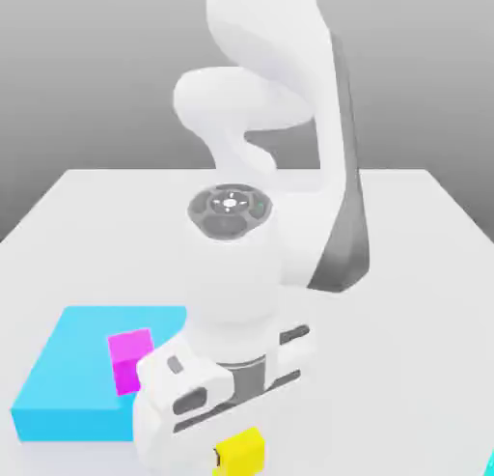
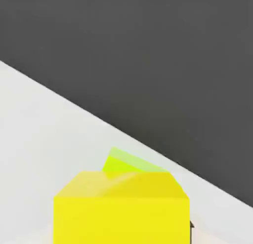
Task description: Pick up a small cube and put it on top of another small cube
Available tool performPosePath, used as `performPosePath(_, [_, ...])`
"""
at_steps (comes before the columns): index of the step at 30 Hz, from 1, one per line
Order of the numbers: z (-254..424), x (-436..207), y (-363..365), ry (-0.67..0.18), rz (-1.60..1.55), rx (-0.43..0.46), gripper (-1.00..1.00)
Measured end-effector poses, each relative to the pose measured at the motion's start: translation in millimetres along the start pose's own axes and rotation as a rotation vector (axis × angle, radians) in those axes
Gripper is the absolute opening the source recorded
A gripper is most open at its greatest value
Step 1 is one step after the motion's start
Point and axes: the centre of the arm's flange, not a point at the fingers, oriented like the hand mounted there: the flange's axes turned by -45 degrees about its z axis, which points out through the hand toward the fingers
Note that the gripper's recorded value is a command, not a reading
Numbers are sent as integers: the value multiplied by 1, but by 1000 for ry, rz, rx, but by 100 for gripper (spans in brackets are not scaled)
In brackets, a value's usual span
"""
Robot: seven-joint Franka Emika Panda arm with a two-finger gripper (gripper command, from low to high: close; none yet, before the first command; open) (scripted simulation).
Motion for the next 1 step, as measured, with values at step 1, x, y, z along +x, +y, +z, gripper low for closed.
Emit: performPosePath(1, [0, 0, 0, 0, 0, 0, 100])
